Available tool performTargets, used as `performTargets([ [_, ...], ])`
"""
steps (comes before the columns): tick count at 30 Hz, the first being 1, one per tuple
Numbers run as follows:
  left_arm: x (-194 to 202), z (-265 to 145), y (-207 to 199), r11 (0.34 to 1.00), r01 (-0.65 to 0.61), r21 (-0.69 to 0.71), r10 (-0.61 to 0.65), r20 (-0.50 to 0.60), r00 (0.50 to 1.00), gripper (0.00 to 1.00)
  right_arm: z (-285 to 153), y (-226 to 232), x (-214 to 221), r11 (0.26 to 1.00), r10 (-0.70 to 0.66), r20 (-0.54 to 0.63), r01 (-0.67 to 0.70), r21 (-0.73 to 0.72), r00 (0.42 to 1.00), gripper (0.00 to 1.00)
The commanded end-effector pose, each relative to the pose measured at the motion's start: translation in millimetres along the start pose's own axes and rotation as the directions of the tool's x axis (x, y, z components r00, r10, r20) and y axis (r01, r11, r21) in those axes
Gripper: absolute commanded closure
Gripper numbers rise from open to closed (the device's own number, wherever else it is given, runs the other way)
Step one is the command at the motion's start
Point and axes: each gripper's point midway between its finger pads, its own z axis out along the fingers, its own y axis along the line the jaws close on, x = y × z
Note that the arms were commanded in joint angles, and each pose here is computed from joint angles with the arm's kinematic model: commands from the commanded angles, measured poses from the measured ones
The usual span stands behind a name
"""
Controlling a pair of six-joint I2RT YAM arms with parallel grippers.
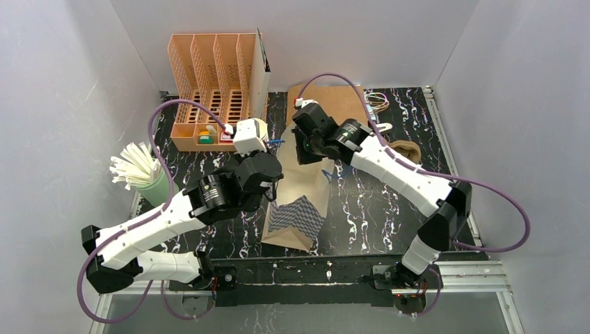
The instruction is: Pack the takeout coffee
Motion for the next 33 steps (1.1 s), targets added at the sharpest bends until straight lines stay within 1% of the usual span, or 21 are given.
performTargets([
  [1,-9.9,-5.6,19.2,0.998,0.052,-0.043,-0.05,0.053,0.997,1.0,25.9,-0.7,-26.4,0.998,0.019,0.108,-0.025,0.05,0.994,0.99],
  [4,-7.6,-7.4,24.9,0.998,0.051,-0.049,-0.048,0.048,0.998,1.0,28.9,-18.7,-45.9,0.988,0.029,0.211,-0.059,0.14,0.977,0.99],
  [6,-5.9,-8.7,27.6,0.997,0.052,-0.048,-0.05,0.044,0.998,1.0,28.0,-21.9,-62.0,0.988,0.035,0.285,-0.075,0.132,0.958,0.99],
  [8,-3.4,-9.6,30.1,0.997,0.054,-0.047,-0.052,0.037,0.998,1.0,26.3,-27.3,-78.5,0.987,0.032,0.369,-0.087,0.133,0.929,0.99],
  [10,-2.2,-11.1,32.7,0.997,0.055,-0.046,-0.054,0.032,0.998,1.0,23.3,-46.7,-93.8,0.975,0.023,0.444,-0.118,0.187,0.896,0.99],
  [12,-2.4,-13.7,35.4,0.997,0.059,-0.043,-0.058,0.028,0.998,1.0,22.5,-68.1,-103.6,0.967,0.031,0.477,-0.147,0.207,0.878,0.99],
  [14,-0.7,-15.6,36.9,0.998,0.06,-0.034,-0.06,0.02,0.998,1.0,22.4,-86.0,-111.0,0.968,0.062,0.496,-0.174,0.183,0.866,0.99],
  [16,5.2,-16.3,35.0,0.999,0.05,-0.012,-0.05,-0.004,0.999,1.0,19.4,-94.8,-117.7,0.976,0.06,0.519,-0.158,0.147,0.853,0.99],
  [18,10.2,-16.0,29.5,1.0,0.025,0.016,-0.025,-0.028,0.999,1.0,18.1,-99.0,-120.9,0.98,0.027,0.531,-0.127,0.152,0.847,0.99],
  [21,20.5,-13.7,19.3,0.998,-0.014,0.054,0.018,-0.07,0.997,1.0,14.4,-107.5,-122.6,0.976,-0.038,0.529,-0.083,0.203,0.847,0.99],
  [26,27.4,-7.9,2.2,0.995,-0.028,0.096,0.037,-0.091,0.995,1.0,0.0,-97.6,-123.8,0.984,-0.124,0.494,0.043,0.172,0.861,0.99],
  [29,25.3,-5.2,-10.7,0.992,-0.009,0.123,0.02,-0.089,0.996,1.0,-13.3,-121.4,-125.7,0.957,-0.141,0.457,0.003,0.29,0.878,0.99],
  [33,23.3,-1.1,-31.0,0.987,0.015,0.159,0.0,-0.096,0.995,1.0,-31.1,-160.9,-118.2,0.904,-0.134,0.36,-0.035,0.426,0.923,0.99],
])
